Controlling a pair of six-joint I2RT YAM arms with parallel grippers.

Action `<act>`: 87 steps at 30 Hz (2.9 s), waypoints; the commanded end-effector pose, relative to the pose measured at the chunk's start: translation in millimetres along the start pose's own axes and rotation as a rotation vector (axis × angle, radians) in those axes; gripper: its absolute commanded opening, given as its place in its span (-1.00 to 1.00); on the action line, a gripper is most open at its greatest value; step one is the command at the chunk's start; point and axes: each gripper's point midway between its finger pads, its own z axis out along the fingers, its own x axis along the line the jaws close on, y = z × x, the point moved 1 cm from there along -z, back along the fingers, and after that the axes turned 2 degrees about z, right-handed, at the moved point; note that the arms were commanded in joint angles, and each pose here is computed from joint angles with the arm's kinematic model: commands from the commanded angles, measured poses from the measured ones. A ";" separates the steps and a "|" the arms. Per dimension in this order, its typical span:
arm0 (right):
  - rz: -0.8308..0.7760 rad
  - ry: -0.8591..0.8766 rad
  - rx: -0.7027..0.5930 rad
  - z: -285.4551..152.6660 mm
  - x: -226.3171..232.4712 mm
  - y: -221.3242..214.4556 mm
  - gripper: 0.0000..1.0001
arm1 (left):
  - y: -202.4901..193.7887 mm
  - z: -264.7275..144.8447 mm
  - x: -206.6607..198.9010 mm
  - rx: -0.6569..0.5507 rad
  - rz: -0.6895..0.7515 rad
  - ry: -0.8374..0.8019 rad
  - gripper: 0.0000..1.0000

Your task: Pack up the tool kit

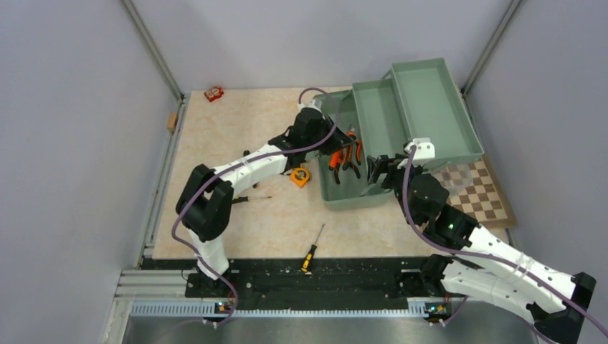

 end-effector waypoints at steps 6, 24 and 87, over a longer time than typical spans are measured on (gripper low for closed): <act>0.000 -0.035 -0.009 -4.5 -10.3 2.7 0.54 | 13.0 41.4 -26.4 -0.067 -0.121 -0.114 -1.00; -0.005 -0.040 -0.003 -5.1 -11.6 1.8 0.54 | 12.1 43.0 -2.9 -0.102 0.033 0.001 -0.01; -0.007 -0.039 -0.007 -2.6 -9.6 2.5 0.54 | 60.6 -170.6 289.0 -0.131 0.228 1.035 -1.00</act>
